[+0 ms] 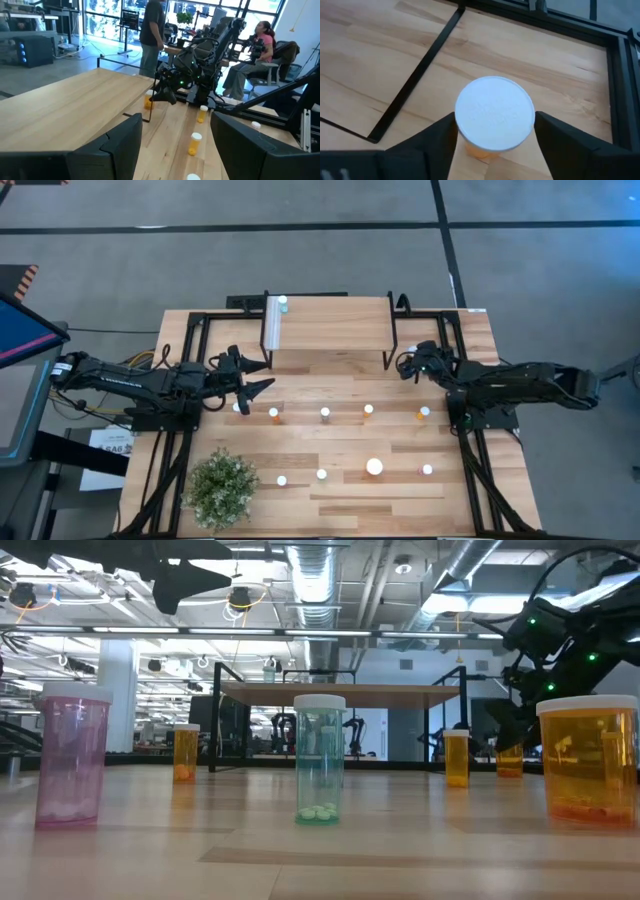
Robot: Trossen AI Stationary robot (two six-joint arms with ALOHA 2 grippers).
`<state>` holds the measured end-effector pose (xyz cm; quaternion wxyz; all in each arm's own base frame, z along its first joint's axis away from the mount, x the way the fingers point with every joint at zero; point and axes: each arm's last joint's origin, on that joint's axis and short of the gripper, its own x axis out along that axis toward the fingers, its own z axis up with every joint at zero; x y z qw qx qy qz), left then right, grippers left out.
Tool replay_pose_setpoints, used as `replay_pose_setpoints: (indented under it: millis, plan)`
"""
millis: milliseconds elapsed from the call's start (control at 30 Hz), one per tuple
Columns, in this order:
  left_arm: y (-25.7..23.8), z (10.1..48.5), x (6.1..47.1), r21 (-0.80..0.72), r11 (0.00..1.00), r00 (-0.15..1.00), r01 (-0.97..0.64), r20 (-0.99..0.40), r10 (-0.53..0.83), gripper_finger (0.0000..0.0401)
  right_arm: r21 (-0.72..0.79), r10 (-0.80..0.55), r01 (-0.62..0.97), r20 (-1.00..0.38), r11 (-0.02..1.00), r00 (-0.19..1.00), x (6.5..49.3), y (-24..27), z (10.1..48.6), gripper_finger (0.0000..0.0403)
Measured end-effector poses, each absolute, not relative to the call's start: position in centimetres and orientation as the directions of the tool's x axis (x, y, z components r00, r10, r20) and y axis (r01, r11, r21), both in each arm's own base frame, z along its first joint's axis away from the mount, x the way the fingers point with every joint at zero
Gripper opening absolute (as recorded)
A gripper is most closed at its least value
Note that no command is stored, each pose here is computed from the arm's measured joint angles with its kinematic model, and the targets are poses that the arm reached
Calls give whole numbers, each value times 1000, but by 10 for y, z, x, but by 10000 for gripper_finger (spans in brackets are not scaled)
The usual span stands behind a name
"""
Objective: Pick and place medicine bottles onto shelf by color
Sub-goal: Put the top large orange pill bottle on the shelf
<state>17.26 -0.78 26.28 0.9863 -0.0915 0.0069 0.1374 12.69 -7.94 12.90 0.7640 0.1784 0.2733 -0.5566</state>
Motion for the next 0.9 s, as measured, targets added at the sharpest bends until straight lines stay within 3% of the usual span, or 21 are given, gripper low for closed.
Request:
replay_pose_setpoints:
  millis: [533, 900]
  plan:
    - [-8, 263, 173, -175, 946, 962, -273, -39, 270, 224, -27, -749, 946, -618, 323, 238, 127, -79, 129, 208]
    - [-8, 263, 173, -176, 946, 962, -272, -39, 270, 224, -52, -724, 935, -648, 352, 236, 137, -80, 151, 214]
